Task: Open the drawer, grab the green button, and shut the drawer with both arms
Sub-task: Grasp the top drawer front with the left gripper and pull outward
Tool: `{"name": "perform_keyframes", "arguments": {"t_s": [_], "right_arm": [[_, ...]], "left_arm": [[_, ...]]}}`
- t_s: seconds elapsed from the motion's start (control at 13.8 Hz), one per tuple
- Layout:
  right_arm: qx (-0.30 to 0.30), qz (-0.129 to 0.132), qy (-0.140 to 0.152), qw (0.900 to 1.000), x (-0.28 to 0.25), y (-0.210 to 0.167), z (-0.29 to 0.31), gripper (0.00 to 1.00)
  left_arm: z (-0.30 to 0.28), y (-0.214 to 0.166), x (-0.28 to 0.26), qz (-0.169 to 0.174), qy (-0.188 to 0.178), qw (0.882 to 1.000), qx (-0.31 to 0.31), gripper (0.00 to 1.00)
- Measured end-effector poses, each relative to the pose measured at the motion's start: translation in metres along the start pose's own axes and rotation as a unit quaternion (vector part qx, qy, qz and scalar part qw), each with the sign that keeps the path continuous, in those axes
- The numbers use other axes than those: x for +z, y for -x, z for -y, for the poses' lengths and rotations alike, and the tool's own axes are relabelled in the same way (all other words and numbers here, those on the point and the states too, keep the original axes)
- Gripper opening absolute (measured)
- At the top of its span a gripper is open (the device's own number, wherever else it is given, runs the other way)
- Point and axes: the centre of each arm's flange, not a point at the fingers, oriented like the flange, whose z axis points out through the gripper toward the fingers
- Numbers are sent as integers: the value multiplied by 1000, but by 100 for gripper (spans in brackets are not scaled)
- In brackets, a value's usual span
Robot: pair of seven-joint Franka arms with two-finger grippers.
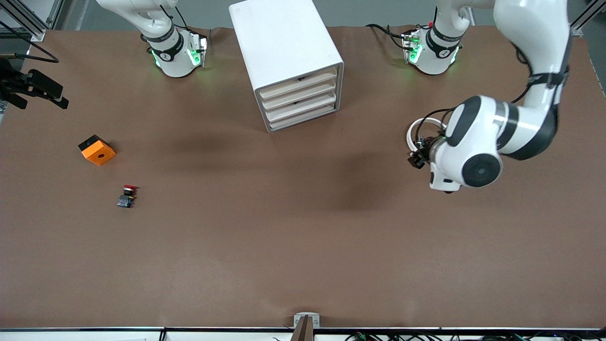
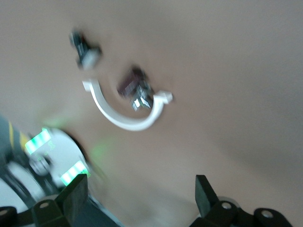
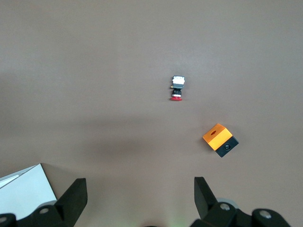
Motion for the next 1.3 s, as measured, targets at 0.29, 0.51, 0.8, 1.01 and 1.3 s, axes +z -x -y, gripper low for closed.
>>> {"name": "perform_keyframes", "arguments": {"t_s": [0.29, 0.51, 0.8, 1.01, 1.3], "right_arm": [[0, -2, 0, 1000, -1, 0, 0, 100], [0, -1, 0, 1000, -1, 0, 0, 100], [0, 0, 0, 1000, -2, 1, 0, 100], [0, 0, 0, 1000, -2, 1, 0, 100], [0, 0, 0, 1000, -3, 1, 0, 100]], "left_arm": [[-53, 24, 53, 54, -16, 982, -179, 100], [-80, 34, 81, 111, -25, 953, -279, 100], [-108, 63, 125, 167, -80, 914, -361, 100], [-130, 77, 169, 236, -132, 877, -398, 100], [-143, 86, 188, 291, -168, 834, -437, 95]]}}
